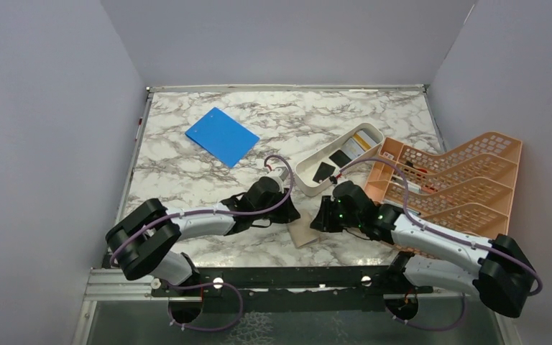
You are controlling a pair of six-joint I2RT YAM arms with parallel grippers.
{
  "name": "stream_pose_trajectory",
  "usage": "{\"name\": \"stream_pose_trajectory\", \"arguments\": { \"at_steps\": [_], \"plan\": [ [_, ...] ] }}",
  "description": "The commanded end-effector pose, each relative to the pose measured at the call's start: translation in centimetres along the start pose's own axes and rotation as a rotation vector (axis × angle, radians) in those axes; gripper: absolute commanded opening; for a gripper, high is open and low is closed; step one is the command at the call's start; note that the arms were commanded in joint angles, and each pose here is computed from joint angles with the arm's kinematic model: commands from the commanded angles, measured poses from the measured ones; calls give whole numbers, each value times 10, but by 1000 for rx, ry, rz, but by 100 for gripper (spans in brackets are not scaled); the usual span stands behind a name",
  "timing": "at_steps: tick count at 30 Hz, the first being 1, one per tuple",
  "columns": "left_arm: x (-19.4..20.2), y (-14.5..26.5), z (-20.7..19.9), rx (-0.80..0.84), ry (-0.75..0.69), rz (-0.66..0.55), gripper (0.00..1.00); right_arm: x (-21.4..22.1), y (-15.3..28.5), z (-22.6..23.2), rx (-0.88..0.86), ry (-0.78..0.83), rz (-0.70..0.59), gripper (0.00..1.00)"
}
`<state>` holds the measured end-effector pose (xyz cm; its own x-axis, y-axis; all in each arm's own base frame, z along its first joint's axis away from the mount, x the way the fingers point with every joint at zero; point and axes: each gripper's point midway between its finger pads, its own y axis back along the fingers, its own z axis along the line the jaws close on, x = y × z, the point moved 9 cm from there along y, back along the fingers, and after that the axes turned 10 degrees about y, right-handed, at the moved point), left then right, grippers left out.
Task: Put the credit cards into the card holder
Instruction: Close the card holder at the center of the board.
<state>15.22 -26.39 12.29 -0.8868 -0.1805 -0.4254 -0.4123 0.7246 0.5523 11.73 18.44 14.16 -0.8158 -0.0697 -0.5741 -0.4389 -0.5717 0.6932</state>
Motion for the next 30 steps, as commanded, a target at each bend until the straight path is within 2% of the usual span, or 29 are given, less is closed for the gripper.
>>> {"name": "stream_pose_trajectory", "arguments": {
  "at_steps": [1, 13, 27, 30],
  "plan": [
    [3, -8, 0, 33, 16, 61, 19, -12, -14, 2, 18, 68, -23, 25],
    [13, -21, 6, 54, 3, 152, 17, -16, -24, -9, 20, 34, -36, 23],
    [10, -8, -1, 73, 33, 110, 17, -12, -31, -17, -12, 5, 2, 20],
    [3, -2, -7, 58, 34, 85, 22, -12, -30, -17, -22, 1, 7, 19]
  ]
}}
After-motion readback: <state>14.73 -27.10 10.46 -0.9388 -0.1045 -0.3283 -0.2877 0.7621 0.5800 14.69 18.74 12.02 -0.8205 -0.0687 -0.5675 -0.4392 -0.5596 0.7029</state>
